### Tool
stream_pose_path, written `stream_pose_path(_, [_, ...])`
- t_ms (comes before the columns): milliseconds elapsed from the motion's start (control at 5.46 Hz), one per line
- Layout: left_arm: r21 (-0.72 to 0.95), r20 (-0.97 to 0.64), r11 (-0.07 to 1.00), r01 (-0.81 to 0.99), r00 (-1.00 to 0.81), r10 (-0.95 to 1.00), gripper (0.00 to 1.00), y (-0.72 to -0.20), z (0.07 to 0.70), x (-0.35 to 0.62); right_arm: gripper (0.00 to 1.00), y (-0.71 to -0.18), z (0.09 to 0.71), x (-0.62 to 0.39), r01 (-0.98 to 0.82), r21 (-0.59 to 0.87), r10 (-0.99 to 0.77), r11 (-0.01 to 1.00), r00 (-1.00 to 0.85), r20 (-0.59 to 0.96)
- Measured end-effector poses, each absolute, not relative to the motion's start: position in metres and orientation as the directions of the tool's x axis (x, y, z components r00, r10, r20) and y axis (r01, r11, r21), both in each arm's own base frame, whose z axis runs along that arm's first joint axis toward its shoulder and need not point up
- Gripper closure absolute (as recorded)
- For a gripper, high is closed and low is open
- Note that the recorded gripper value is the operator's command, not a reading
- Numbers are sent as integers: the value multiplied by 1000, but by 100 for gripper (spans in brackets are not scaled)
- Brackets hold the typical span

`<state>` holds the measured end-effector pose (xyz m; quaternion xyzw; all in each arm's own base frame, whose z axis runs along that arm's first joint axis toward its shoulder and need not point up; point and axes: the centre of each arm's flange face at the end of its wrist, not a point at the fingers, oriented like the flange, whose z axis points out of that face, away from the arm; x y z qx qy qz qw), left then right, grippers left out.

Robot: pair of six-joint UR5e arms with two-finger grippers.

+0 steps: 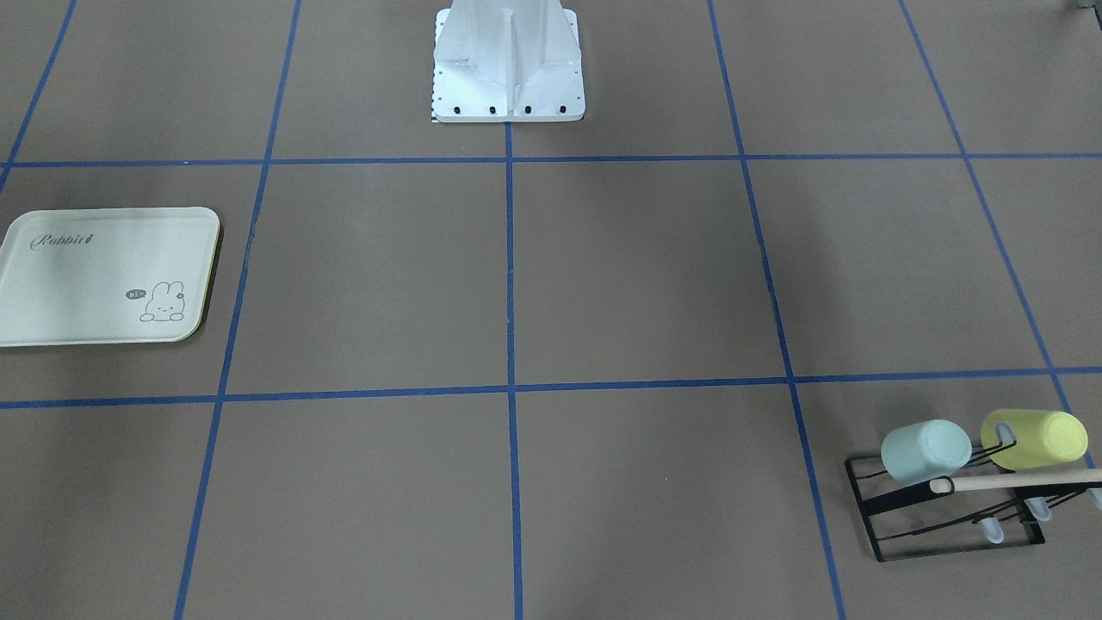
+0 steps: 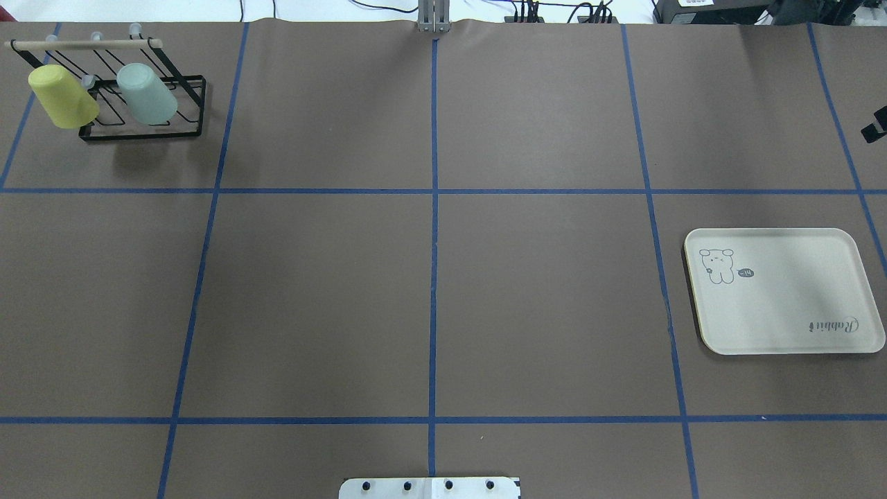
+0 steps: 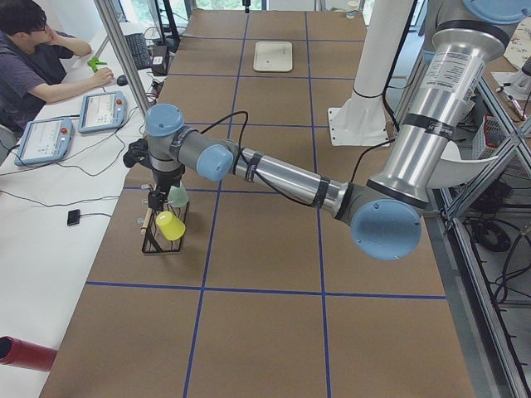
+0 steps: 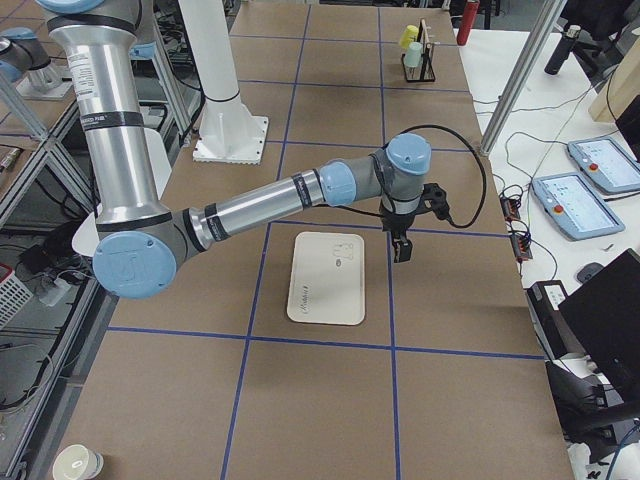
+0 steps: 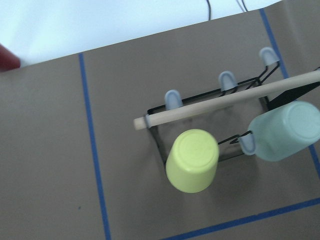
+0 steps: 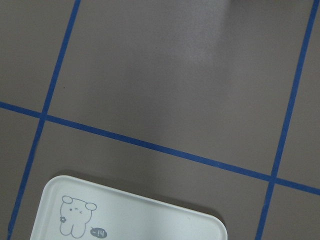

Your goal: Left arm grabs green cup and hands to right arm on tray

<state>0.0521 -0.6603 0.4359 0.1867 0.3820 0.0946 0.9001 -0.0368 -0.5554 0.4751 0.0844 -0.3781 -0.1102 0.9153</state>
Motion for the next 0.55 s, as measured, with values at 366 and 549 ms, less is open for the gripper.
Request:
stream_pose_path(366, [372, -633, 928, 37, 741, 225, 0, -707, 393, 128, 0, -562, 479, -45, 146, 258, -286, 955, 685, 670])
stream_pose_path(549, [335, -620, 940, 63, 766, 170, 0, -722, 384, 174, 0, -563, 486, -45, 147, 260, -288, 954, 684, 670])
